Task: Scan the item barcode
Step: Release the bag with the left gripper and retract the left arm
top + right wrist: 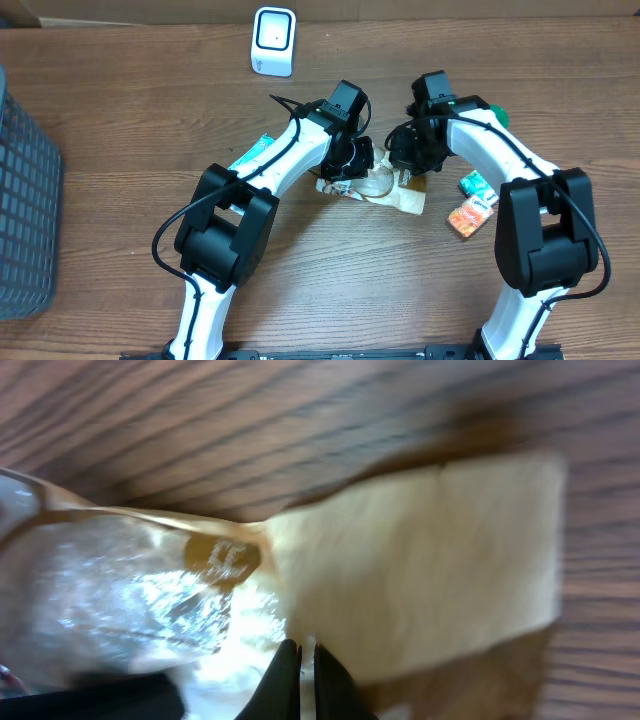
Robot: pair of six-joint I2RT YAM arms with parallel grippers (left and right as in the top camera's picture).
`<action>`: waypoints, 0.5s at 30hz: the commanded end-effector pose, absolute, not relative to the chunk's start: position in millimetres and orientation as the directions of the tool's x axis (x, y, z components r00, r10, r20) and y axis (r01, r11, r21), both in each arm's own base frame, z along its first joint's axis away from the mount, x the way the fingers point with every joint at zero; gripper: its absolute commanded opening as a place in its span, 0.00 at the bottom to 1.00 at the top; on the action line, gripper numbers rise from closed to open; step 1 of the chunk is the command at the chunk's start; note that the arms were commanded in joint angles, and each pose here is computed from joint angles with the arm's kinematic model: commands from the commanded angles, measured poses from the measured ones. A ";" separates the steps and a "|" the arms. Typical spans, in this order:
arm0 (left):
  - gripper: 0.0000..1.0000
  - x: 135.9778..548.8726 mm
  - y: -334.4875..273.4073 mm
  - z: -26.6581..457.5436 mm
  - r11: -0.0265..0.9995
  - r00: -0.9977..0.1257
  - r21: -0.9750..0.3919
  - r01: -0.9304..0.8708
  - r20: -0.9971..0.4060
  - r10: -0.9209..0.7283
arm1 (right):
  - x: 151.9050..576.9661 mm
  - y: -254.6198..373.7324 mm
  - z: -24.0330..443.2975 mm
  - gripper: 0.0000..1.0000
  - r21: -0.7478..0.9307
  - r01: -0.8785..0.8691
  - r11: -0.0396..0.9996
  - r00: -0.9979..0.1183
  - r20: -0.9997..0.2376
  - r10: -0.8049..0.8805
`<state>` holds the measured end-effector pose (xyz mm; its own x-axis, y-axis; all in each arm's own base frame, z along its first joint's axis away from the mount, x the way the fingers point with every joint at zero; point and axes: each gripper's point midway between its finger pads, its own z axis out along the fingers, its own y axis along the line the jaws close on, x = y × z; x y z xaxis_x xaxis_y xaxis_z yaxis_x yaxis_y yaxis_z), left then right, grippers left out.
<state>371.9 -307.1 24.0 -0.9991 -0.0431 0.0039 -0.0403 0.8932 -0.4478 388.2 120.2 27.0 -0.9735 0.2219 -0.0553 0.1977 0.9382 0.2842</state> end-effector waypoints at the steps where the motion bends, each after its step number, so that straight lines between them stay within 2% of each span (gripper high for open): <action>1: 0.04 382.0 -281.6 11.5 0.935 -0.994 -0.343 -0.087 -0.031 -0.104 | 376.1 94.0 11.3 0.04 0.223 0.264 0.938 -0.963 0.000 0.271; 4: 0.04 383.6 -285.9 17.1 0.928 -0.998 -0.372 -0.006 -0.053 -0.028 | 363.4 92.6 11.0 0.04 0.214 0.271 0.939 -0.963 0.052 0.266; 8: 0.08 406.0 -268.0 36.1 0.929 -0.993 -0.364 0.065 -0.116 0.024 | 339.5 112.8 19.1 0.04 0.319 0.193 0.928 -0.977 0.151 0.151; 11: 0.08 421.8 -241.9 49.5 0.934 -0.992 -0.352 0.067 -0.126 0.024 | 325.0 132.4 36.1 0.13 0.441 0.116 0.890 -0.983 0.179 0.039; 15: 0.06 432.6 -216.1 63.9 0.919 -0.989 -0.380 0.110 -0.131 0.064 | 326.1 140.4 69.1 0.25 0.510 0.048 0.859 -0.994 0.106 -0.007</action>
